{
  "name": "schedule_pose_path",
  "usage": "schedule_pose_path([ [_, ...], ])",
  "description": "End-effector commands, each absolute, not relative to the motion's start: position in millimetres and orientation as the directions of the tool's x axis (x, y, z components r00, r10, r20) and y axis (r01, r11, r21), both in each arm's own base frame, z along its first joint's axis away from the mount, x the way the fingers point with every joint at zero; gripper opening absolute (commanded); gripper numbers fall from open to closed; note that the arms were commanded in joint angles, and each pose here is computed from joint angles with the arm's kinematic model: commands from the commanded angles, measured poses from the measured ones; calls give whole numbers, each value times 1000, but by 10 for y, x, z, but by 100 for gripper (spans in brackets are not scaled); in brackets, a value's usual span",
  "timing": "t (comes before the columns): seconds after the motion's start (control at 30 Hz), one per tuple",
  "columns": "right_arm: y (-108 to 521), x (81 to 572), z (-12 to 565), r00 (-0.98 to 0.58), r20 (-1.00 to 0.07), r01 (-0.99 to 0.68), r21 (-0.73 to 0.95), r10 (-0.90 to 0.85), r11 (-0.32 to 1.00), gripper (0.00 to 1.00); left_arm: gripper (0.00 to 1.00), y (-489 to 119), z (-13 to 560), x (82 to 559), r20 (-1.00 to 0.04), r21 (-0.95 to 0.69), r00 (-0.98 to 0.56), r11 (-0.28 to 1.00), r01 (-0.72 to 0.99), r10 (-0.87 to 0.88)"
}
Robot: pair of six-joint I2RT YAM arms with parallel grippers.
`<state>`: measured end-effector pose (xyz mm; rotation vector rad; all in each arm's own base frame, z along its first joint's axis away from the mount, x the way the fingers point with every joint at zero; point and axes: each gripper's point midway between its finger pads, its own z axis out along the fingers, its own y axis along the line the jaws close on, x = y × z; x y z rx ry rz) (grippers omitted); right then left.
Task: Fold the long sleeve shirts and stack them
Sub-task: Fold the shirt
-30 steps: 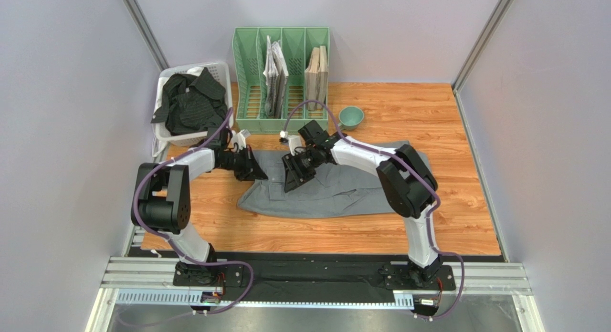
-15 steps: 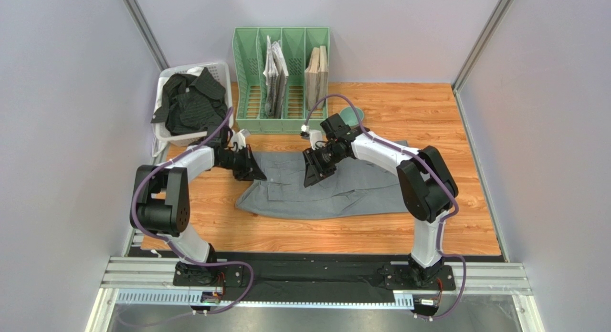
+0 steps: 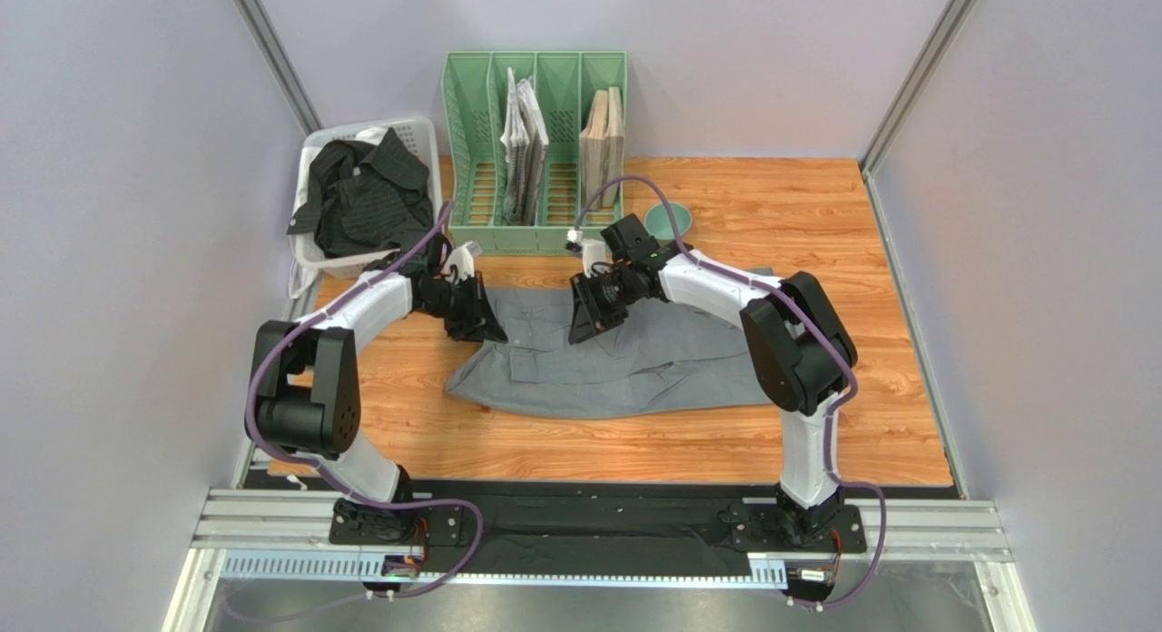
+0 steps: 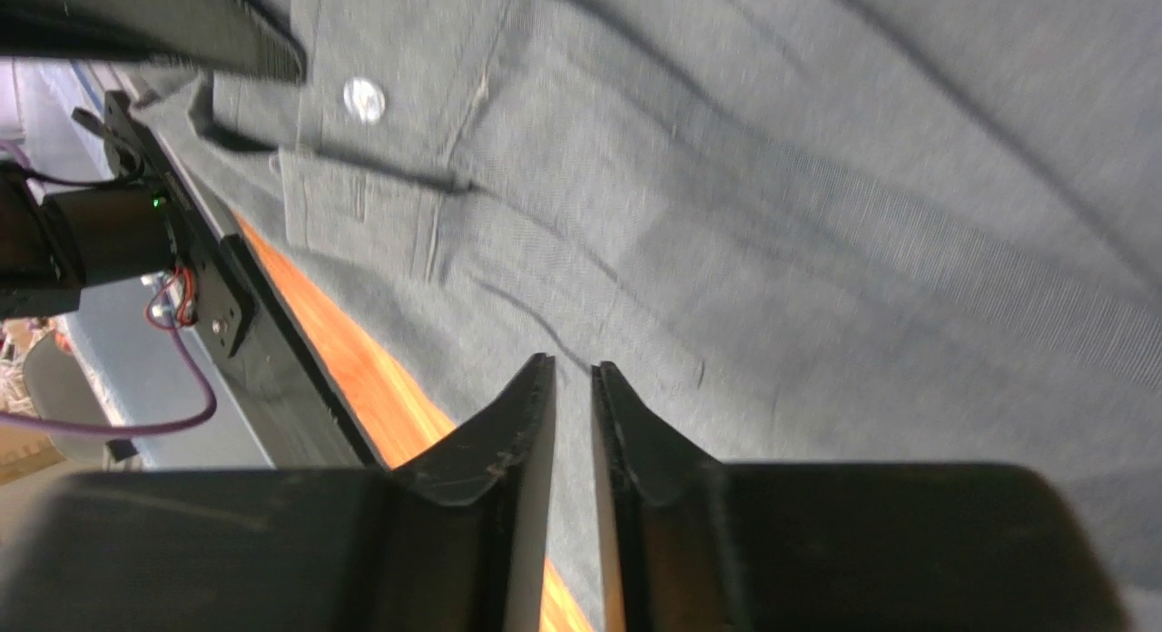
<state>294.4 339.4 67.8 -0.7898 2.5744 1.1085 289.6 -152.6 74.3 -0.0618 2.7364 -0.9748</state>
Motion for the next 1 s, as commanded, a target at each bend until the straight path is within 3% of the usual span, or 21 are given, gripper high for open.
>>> schedule_pose_path([
  [0.0, 3677, 3147, 550, -810, -459, -584, 576, -365, 572, 14, 0, -1528, 892, 2949, -259, -626, -960, 776, 83, -106],
  [0.3, 3702, 3119, 25, -827, -400, -559, 512, -395, 652, 3, 0, -1559, 1004, 2921, -295, -623, -952, 772, 126, -83],
  [0.63, 3703, 3187, 904, -769, -540, -617, 483, -344, 621, 2, 0, -1557, 1051, 2903, -293, -625, -952, 772, 115, -94],
  [0.97, 3745, 3119, 261, -821, -418, -565, 495, -390, 660, 2, 0, -1559, 1080, 2918, -297, -613, -950, 782, 115, -93],
])
